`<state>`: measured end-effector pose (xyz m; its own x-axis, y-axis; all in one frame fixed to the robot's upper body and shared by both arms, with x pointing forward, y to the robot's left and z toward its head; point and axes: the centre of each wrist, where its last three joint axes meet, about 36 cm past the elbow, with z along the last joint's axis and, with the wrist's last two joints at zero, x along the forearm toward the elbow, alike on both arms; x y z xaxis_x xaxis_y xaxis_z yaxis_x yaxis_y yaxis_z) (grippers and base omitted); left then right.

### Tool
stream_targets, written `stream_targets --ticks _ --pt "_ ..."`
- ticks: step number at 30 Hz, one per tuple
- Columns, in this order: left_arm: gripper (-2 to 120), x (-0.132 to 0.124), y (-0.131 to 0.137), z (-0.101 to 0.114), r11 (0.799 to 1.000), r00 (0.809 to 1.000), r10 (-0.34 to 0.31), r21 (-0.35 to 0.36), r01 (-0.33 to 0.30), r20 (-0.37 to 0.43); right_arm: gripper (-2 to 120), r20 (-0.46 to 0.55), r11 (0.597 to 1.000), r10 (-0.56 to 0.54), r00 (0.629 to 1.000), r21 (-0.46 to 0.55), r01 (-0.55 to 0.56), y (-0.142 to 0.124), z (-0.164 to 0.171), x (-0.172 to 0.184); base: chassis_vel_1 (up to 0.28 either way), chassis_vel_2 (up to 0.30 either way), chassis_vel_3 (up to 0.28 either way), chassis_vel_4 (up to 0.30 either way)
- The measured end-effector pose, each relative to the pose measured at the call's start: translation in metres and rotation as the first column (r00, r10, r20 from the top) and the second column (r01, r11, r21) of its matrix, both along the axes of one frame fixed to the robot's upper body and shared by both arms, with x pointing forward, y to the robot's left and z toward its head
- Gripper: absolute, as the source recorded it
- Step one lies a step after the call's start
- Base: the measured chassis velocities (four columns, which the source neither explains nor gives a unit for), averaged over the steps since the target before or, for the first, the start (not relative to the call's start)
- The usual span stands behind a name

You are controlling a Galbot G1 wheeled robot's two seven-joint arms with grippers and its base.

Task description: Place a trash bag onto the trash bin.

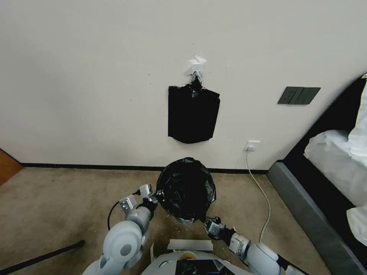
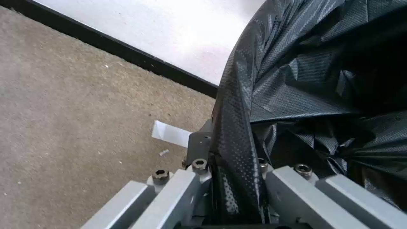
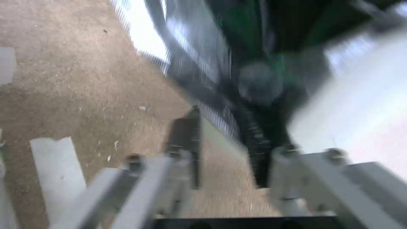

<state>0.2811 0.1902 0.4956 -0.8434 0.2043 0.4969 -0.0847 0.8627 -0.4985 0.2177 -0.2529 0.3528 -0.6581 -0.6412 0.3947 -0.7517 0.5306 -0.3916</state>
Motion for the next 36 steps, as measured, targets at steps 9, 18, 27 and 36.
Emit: stream_targets --ticks 9,18,27,36 --pt "1 0.016 0.005 -0.008 0.998 0.997 0.04 0.044 -0.043 0.072 68 -0.027 0.998 -0.039 0.999 0.051 0.041 -0.002 0.022 -0.016 0.0 0.0 0.0 0.0" --pt "1 0.014 -0.012 -0.04 0.984 0.983 0.016 0.17 -0.048 0.184 48 -0.122 0.964 -0.105 0.987 0.233 0.131 0.029 0.119 -0.031 0.0 0.0 0.0 0.0" --pt "1 0.015 -0.03 -0.051 0.959 0.959 -0.055 0.283 -0.027 0.277 16 -0.28 0.931 -0.174 0.944 0.266 0.25 0.04 0.145 -0.017 0.0 0.0 0.0 0.0" --pt "1 0.013 -0.055 -0.065 0.928 0.93 -0.17 0.37 0.04 0.327 0 -0.378 0.896 -0.234 0.896 0.273 0.35 0.057 0.174 0.031 0.0 0.0 0.0 0.0"
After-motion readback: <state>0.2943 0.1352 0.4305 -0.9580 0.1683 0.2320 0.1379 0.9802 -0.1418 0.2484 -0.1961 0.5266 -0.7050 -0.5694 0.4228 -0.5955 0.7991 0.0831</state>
